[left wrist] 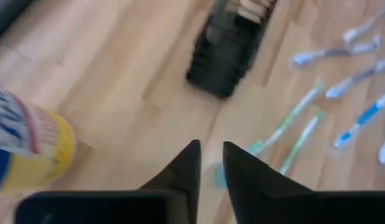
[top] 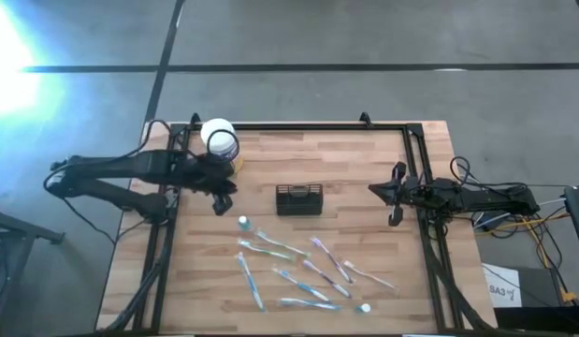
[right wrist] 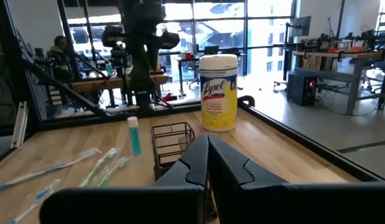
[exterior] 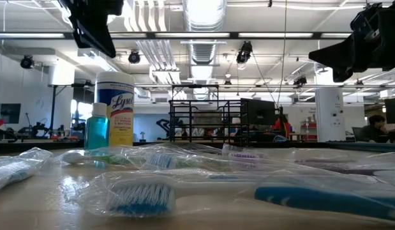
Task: Pick & Place toothbrushing station
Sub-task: Put the top blue mouthwash into the wire organizer
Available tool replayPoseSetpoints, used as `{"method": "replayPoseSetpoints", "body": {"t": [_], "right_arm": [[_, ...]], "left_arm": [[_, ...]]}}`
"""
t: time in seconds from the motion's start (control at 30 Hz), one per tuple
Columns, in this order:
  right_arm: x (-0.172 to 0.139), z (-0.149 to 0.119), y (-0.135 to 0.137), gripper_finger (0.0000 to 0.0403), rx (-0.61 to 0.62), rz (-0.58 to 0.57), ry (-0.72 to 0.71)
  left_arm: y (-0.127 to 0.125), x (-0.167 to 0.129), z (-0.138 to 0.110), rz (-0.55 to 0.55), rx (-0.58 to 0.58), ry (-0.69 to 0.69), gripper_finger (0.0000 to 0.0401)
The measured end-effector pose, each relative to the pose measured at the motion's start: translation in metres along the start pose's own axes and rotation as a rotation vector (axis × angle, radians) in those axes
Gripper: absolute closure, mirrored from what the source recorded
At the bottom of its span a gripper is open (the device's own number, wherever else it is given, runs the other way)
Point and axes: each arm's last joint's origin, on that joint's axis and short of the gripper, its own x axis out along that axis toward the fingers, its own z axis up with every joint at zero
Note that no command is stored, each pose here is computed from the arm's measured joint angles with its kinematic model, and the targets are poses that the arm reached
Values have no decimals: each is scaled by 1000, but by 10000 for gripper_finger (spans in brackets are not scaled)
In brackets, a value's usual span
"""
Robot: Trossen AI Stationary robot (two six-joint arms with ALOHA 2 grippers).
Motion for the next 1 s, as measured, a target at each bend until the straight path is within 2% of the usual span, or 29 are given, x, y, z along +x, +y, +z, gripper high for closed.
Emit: {"method": "replayPoseSetpoints", "body": {"t": [0.13, 0.3, 0.43, 0.67, 1.0], "right_arm": [[1, -1, 0, 394, 8, 0, 14], [2, -3, 0, 394, 11, -2, 37], [3, -4, 0, 394, 7, -3, 44], [3, -4, 0, 394, 6, -3, 44], [3, -4, 0, 394, 6, -3, 43]], "left_arm": [[-9, 22, -2, -27, 74, 130, 267], [-24, 41, -5, -38, 169, 206, 199], [-37, 52, -4, -47, 217, 251, 165], [-55, 72, -6, -25, 294, 324, 160], [-57, 94, -13, 30, 316, 434, 160]]}}
